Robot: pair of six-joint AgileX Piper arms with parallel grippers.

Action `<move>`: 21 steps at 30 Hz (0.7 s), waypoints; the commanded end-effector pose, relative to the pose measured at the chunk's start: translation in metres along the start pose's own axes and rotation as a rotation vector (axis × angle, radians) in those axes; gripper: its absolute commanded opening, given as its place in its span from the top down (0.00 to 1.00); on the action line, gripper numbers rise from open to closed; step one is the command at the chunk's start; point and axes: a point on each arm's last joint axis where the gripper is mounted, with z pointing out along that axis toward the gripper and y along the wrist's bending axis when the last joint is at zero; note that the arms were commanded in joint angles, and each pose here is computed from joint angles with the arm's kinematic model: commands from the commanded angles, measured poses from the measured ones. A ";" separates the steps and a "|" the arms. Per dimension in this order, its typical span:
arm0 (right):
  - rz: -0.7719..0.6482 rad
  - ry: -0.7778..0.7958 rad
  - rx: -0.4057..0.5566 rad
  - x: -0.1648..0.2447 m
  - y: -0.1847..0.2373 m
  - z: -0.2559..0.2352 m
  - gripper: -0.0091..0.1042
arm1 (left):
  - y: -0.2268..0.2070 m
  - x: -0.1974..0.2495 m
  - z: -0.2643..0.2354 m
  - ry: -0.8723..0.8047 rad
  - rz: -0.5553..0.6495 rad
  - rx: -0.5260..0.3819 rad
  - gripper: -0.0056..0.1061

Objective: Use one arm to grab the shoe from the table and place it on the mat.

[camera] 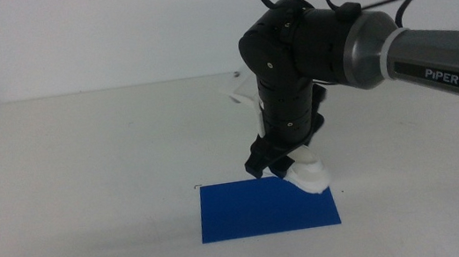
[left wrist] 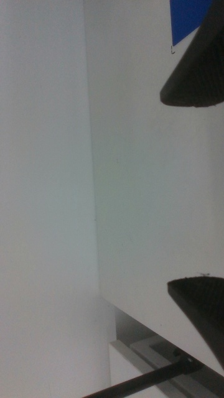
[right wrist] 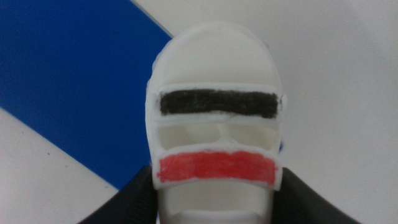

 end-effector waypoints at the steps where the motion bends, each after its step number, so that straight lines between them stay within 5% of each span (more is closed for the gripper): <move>1: -0.164 -0.147 0.033 -0.006 -0.008 -0.037 0.95 | 0.000 -0.006 -0.001 -0.085 -0.014 -0.001 0.11; 10: -0.633 -0.222 0.062 -0.013 -0.005 -0.038 0.95 | 0.000 -0.006 -0.001 -0.085 -0.014 -0.001 0.11; 21: -0.717 -0.270 -0.041 -0.019 0.007 -0.023 0.95 | 0.000 -0.006 -0.001 -0.085 -0.014 -0.001 0.11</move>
